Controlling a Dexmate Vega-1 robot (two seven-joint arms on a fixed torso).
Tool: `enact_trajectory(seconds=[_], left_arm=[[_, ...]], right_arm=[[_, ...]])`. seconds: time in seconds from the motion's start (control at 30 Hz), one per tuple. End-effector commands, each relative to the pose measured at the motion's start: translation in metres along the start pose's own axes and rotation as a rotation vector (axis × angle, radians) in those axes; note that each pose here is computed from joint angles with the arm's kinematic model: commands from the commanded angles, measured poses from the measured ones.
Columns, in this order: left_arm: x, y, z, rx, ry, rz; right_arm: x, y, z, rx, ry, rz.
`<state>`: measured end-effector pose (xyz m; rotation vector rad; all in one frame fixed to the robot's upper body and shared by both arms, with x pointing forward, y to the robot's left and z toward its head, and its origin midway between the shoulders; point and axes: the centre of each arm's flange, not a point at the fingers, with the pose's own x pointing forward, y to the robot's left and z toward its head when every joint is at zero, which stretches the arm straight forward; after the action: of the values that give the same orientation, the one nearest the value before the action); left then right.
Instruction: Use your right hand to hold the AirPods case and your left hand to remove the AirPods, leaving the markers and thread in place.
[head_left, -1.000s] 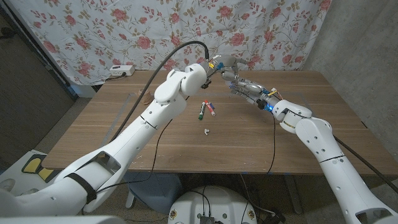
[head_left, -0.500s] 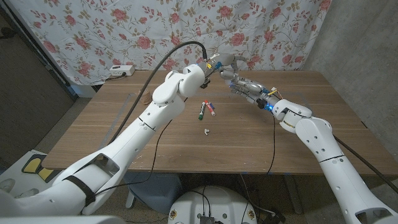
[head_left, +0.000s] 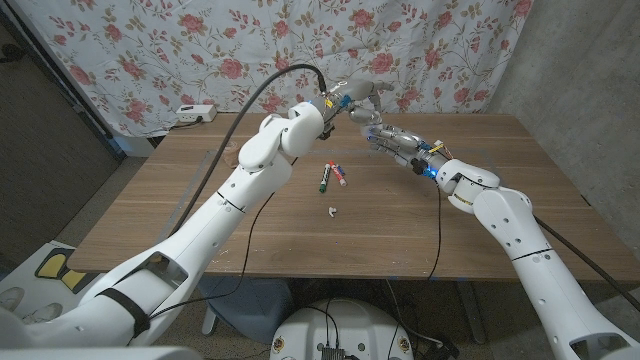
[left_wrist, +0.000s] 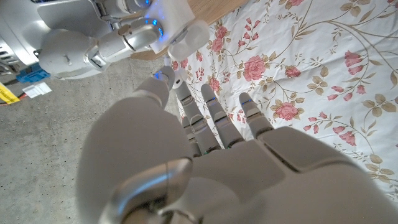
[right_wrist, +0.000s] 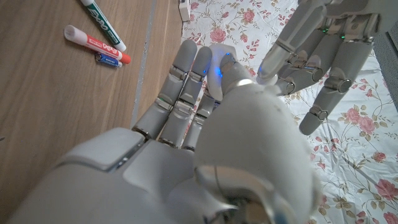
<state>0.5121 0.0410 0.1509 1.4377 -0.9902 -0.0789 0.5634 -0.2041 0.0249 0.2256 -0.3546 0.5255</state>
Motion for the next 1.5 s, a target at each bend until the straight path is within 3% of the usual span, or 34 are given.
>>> enact_trajectory(seconds=[0.03,0.47,0.53,0.63,1.07,1.33,1.37,1.5], left_arm=[[-0.012,0.008,0.000,-0.009,0.009,0.040],[-0.035,0.022,-0.009,0.008,0.077,0.077],[-0.041,0.020,-0.010,-0.038,0.088,0.060],[-0.049,0.018,-0.009,0.011,0.100,0.067],[-0.083,0.000,-0.028,-0.098,0.215,0.070],[-0.105,-0.022,-0.039,-0.181,0.302,0.063],[-0.108,-0.027,-0.042,-0.175,0.328,0.055],[-0.115,-0.036,-0.051,-0.194,0.344,0.005]], right_arm=[[0.001,0.000,-0.002,0.002,0.004,-0.004],[-0.001,-0.006,0.001,0.006,-0.017,-0.021],[-0.001,-0.008,0.001,0.009,-0.021,-0.027],[-0.001,-0.011,0.002,0.013,-0.030,-0.037],[-0.003,-0.018,0.010,0.009,-0.061,-0.065],[-0.001,-0.018,0.011,0.010,-0.073,-0.074],[-0.001,-0.018,0.012,0.010,-0.074,-0.076],[0.001,-0.017,0.013,0.005,-0.075,-0.073]])
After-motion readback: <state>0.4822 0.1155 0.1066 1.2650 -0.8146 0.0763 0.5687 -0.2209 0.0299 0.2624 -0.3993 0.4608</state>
